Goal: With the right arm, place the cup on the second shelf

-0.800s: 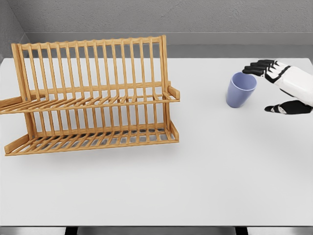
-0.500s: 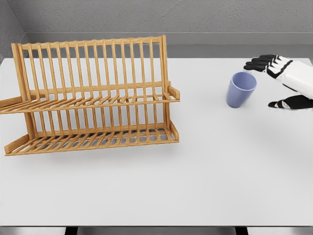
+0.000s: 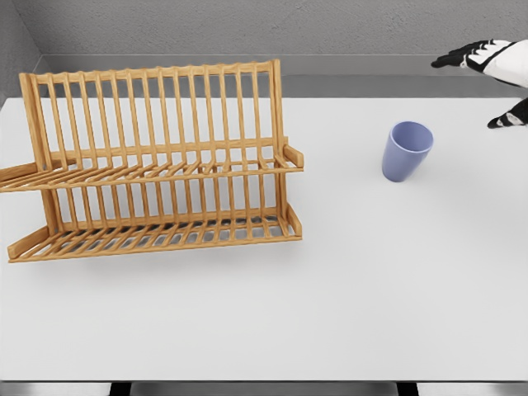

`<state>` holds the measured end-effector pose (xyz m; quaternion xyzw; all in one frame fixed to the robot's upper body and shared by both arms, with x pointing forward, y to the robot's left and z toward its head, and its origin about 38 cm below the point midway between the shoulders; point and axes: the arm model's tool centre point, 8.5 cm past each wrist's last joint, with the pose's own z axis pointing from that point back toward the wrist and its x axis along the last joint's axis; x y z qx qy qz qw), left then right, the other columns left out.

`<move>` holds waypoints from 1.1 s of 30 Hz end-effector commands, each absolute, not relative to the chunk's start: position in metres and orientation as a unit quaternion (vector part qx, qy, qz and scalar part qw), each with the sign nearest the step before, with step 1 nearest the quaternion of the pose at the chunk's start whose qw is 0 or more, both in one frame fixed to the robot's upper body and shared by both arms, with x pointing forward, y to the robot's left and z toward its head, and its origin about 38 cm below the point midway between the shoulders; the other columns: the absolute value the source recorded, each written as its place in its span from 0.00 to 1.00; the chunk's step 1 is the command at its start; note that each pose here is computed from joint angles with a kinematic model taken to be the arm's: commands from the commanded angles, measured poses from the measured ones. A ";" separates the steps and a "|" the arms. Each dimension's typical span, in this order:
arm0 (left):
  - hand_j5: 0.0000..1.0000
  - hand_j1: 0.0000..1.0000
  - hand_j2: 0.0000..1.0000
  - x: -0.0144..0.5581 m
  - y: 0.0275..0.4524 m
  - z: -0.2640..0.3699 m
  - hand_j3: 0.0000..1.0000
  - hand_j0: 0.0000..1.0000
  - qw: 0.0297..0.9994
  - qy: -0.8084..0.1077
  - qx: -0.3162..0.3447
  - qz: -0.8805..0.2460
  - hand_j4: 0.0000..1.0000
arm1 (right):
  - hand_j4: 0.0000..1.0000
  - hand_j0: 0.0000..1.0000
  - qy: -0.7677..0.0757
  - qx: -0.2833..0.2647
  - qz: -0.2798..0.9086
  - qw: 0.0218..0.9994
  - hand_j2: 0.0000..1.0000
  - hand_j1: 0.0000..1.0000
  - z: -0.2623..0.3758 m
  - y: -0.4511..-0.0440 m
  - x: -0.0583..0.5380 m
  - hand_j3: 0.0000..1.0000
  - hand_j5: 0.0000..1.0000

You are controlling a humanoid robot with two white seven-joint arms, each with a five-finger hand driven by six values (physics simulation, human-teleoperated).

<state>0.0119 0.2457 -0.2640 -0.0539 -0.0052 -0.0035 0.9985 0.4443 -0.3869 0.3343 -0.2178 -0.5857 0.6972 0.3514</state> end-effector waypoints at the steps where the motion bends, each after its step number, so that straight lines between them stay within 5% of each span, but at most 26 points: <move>1: 1.00 1.00 1.00 0.013 0.246 -0.264 1.00 1.00 0.999 -0.006 -0.054 -0.003 1.00 | 1.00 1.00 -0.552 -0.160 0.711 0.405 1.00 1.00 0.268 -0.375 0.461 1.00 1.00; 8: 1.00 1.00 1.00 0.013 0.246 -0.264 1.00 1.00 0.999 -0.006 -0.054 -0.003 1.00 | 1.00 1.00 -0.531 -0.163 0.689 0.465 1.00 1.00 0.244 -0.404 0.475 1.00 1.00; 16: 1.00 1.00 1.00 0.013 0.246 -0.264 1.00 1.00 0.999 -0.006 -0.054 -0.003 1.00 | 1.00 1.00 -0.496 -0.147 0.729 0.448 1.00 1.00 0.223 -0.358 0.505 1.00 1.00; 33: 1.00 1.00 1.00 0.013 0.246 -0.264 1.00 1.00 0.999 -0.006 -0.054 -0.003 1.00 | 1.00 1.00 -0.483 -0.140 0.737 0.452 1.00 1.00 0.215 -0.343 0.518 1.00 1.00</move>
